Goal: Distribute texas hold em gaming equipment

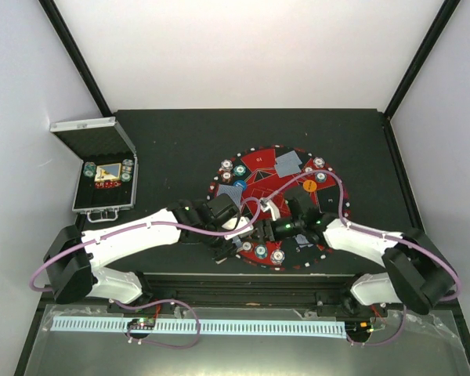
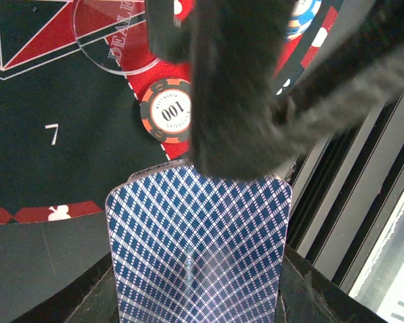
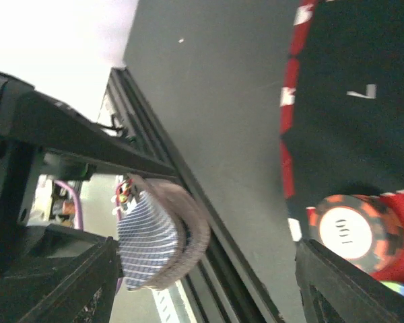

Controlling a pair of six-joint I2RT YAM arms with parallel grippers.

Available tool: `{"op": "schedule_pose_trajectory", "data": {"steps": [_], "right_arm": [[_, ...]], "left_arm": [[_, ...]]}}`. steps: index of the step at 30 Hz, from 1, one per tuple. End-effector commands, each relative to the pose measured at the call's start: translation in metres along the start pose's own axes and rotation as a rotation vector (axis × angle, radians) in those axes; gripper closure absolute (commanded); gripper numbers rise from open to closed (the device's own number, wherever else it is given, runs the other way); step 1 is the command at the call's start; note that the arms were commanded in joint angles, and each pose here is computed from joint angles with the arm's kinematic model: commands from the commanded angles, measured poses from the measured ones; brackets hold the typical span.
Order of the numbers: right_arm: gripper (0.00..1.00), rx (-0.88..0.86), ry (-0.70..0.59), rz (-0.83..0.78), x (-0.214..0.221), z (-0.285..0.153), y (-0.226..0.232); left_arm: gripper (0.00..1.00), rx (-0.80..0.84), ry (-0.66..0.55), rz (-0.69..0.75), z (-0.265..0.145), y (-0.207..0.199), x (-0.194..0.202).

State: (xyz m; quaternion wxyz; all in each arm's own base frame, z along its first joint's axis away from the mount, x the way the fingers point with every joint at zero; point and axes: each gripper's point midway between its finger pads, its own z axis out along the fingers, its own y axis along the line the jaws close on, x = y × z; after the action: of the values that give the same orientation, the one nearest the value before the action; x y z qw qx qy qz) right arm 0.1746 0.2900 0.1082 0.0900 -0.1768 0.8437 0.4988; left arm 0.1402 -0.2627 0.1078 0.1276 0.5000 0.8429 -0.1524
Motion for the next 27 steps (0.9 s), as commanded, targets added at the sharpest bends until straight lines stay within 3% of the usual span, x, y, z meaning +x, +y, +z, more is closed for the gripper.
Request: {"op": "schedule_pose_trajectory", "data": {"steps": [1,13,20,27], "right_arm": [[0.27,-0.161,0.008,-0.143,-0.006,0.008,0.036],[0.44,-0.141,0.073,-0.190,0.000,0.029,0.023],[0.48,-0.147,0.102,-0.231,0.004,0.040,0.024],[0.55,-0.030,0.089,-0.263,0.003,0.041,0.004]], "left_arm": [[0.50,0.002,-0.058,0.023,-0.013,-0.003,-0.016],[0.50,0.006,-0.058,0.026,-0.012,-0.004,-0.016],[0.50,0.007,-0.055,0.025,-0.011,-0.004,-0.016],[0.50,0.005,-0.056,0.025,-0.012,-0.003,-0.016]]}}
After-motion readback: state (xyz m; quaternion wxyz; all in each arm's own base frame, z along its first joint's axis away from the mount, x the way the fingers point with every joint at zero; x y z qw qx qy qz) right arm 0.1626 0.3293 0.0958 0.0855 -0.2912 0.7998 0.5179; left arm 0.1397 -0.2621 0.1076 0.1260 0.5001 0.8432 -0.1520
